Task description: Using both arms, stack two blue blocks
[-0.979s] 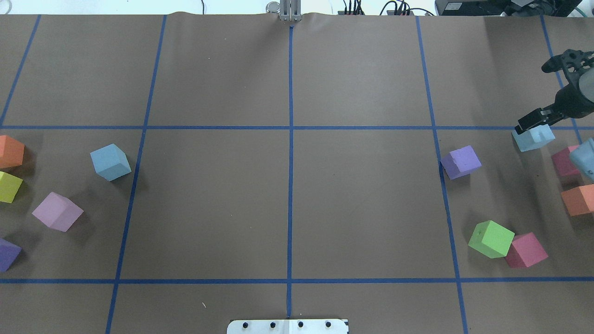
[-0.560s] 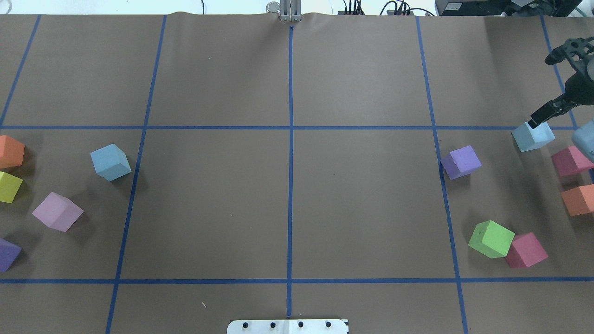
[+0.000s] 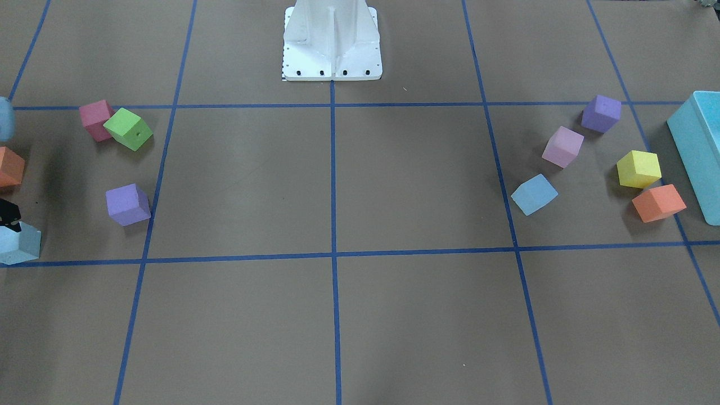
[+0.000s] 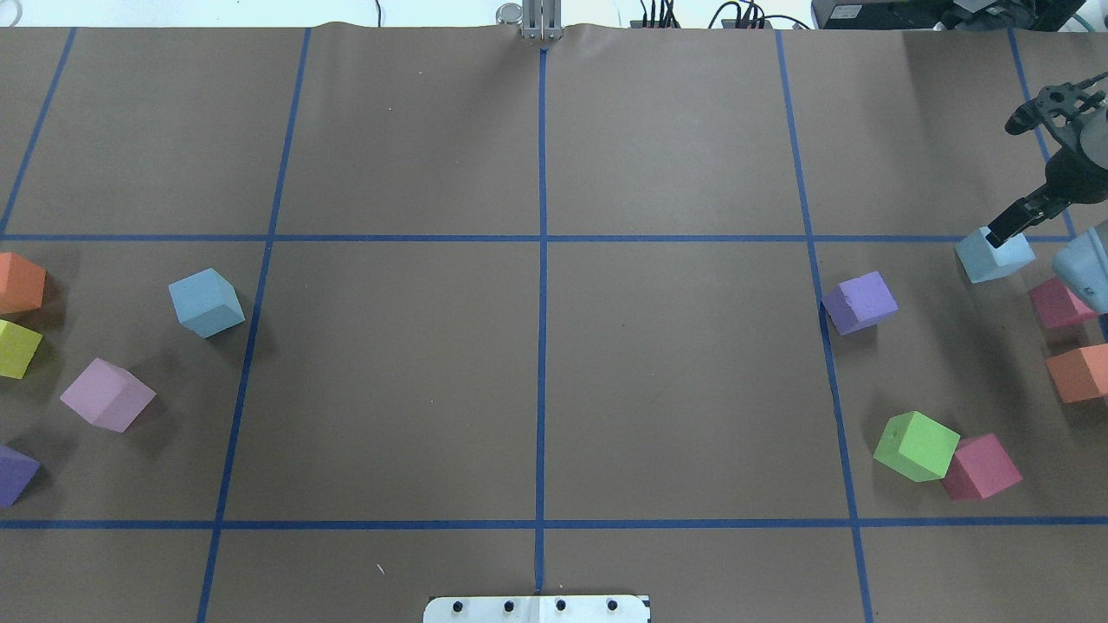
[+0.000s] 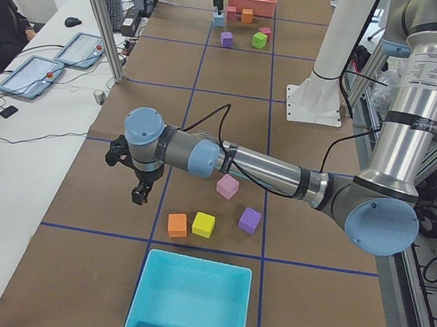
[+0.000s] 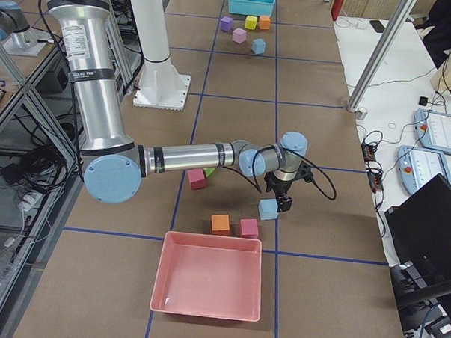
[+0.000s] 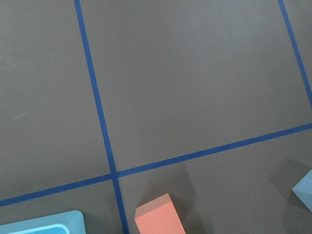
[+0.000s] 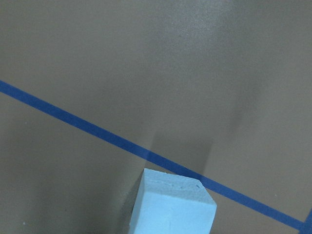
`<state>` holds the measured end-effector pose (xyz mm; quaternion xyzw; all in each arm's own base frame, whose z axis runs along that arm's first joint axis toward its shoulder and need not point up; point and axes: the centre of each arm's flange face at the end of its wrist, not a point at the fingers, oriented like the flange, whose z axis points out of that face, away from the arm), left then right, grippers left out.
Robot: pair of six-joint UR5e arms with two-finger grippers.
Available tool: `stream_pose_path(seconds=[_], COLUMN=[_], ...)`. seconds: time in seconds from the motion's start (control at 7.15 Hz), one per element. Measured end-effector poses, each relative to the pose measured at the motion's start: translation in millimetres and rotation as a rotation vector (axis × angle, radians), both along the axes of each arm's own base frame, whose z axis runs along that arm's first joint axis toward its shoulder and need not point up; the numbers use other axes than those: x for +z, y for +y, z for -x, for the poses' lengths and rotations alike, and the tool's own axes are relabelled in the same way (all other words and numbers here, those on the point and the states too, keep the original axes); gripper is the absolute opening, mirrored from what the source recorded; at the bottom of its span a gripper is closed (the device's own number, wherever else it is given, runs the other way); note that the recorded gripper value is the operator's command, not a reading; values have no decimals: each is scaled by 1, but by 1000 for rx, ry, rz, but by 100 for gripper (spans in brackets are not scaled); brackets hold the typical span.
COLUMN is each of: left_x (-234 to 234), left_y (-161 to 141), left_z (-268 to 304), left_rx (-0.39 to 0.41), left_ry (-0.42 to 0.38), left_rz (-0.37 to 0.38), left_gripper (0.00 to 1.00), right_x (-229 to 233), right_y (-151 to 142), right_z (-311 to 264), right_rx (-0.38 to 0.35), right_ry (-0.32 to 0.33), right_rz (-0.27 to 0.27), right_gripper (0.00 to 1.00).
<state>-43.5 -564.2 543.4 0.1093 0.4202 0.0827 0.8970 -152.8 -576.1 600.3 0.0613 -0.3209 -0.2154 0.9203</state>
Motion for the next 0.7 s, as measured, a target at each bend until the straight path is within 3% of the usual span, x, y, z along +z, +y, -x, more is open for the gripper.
stream_pose_path(seconds=[0.7], left_x=[-5], left_y=[-1], left_z=[0], left_rx=[-1], left_ry=[0], left_rz=[-6], left_gripper=[99], right_x=[6], right_y=[-2], right_z=[16], right_rx=[-11], right_ry=[4], right_rz=[9], right_gripper=[100])
